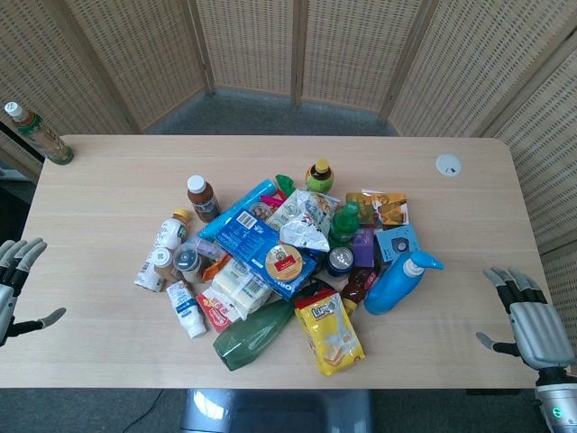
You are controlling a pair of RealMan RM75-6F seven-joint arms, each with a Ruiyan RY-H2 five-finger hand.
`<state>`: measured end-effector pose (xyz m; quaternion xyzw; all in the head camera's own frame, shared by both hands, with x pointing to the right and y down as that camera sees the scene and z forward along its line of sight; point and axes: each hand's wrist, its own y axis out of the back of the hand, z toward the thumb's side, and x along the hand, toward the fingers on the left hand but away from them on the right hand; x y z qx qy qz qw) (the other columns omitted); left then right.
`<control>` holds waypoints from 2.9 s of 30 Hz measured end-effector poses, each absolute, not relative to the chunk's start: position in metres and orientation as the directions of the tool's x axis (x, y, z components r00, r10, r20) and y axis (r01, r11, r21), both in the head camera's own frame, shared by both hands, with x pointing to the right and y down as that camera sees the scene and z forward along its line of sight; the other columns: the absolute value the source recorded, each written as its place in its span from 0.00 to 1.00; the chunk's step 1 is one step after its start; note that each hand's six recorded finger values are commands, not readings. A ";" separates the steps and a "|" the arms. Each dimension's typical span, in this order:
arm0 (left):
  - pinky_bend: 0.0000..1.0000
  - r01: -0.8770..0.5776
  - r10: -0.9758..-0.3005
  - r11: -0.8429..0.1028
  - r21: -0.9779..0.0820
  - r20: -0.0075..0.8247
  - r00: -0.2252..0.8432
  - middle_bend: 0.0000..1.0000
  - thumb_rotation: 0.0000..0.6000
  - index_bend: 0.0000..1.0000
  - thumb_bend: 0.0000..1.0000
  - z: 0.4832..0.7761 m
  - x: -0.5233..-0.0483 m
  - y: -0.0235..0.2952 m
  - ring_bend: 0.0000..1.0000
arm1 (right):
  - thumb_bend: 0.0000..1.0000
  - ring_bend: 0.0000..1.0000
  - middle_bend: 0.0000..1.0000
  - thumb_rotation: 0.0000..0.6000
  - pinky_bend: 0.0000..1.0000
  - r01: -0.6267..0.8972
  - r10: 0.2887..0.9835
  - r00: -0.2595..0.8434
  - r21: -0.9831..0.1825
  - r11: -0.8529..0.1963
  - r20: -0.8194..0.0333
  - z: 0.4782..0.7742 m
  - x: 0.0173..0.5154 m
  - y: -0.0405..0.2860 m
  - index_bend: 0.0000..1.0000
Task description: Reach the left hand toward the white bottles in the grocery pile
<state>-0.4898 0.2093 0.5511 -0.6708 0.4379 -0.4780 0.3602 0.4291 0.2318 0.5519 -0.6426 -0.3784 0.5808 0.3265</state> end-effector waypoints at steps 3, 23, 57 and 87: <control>0.00 -0.239 -0.928 -0.366 -0.899 0.335 0.160 0.00 1.00 0.00 0.00 0.554 -0.490 0.211 0.00 | 0.00 0.00 0.00 1.00 0.00 0.105 0.865 0.039 -0.859 -0.502 -0.500 0.552 0.429 0.232 0.00; 0.00 -0.132 -0.856 -0.473 -0.871 0.419 0.305 0.00 1.00 0.01 0.00 0.601 -0.438 0.168 0.00 | 0.00 0.00 0.00 1.00 0.00 0.110 0.869 0.033 -0.862 -0.495 -0.494 0.550 0.430 0.231 0.00; 0.72 -0.050 -0.799 -0.550 -0.834 0.508 0.323 0.74 1.00 0.59 0.06 0.688 -0.334 0.142 0.68 | 0.00 0.00 0.00 1.00 0.00 0.127 0.870 0.019 -0.862 -0.490 -0.492 0.550 0.436 0.228 0.00; 0.79 -0.271 -0.943 -0.187 -0.944 0.095 0.319 0.89 1.00 0.67 0.07 0.492 -0.338 0.067 0.83 | 0.00 0.00 0.00 1.00 0.00 0.108 0.864 0.032 -0.858 -0.502 -0.502 0.552 0.430 0.231 0.00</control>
